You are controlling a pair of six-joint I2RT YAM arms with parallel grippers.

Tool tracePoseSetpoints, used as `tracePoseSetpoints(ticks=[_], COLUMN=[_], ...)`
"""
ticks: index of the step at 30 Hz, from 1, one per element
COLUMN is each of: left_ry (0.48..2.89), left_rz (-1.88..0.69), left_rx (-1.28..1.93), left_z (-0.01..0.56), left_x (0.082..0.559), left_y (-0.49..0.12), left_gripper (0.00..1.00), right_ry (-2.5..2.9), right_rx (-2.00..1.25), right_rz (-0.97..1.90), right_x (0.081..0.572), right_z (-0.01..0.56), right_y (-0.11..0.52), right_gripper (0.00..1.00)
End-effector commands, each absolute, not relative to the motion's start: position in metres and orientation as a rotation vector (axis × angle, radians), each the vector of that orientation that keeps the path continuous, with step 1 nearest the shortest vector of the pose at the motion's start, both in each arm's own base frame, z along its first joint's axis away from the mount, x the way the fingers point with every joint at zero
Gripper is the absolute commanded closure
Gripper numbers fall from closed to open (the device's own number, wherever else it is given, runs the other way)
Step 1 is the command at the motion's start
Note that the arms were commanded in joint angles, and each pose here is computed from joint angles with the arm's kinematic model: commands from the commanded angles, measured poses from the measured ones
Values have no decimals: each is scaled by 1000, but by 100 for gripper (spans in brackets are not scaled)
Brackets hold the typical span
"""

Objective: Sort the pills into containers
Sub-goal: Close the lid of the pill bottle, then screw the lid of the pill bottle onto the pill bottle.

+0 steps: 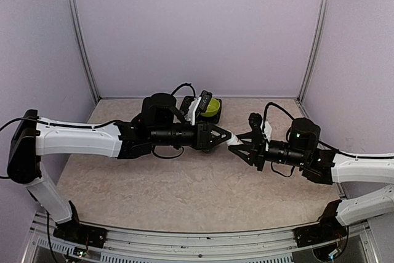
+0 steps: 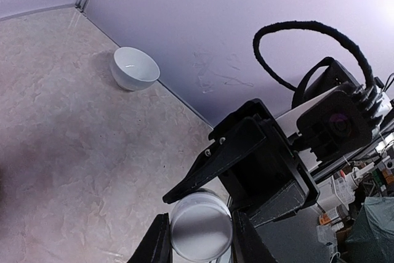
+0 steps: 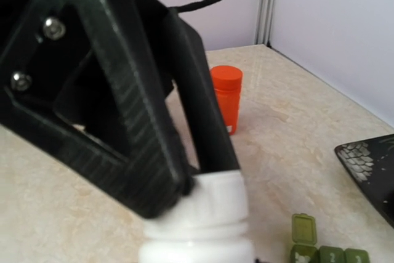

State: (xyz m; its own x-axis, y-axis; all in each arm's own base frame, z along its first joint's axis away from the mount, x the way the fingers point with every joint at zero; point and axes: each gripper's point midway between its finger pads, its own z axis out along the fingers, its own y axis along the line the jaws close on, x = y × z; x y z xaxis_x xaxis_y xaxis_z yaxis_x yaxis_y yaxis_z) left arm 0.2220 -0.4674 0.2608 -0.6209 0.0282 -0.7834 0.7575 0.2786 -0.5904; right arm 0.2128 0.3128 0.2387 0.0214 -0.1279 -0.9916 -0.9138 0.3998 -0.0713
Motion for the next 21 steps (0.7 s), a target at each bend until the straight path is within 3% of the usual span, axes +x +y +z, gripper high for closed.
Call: tracePoseSetpoints(ticks=[1, 21], left_ry=[1756, 1419], left_rz=[-1523, -1597], left_rx=[914, 1236], left_z=[270, 295], left_x=[180, 129], left_y=[-479, -464], left_gripper=[78, 82], right_ry=[1302, 1316], right_rx=[-1001, -1058], right_rz=[962, 1244], right_x=[190, 156], right_z=[280, 277], right_y=[323, 330], right_gripper=[100, 100])
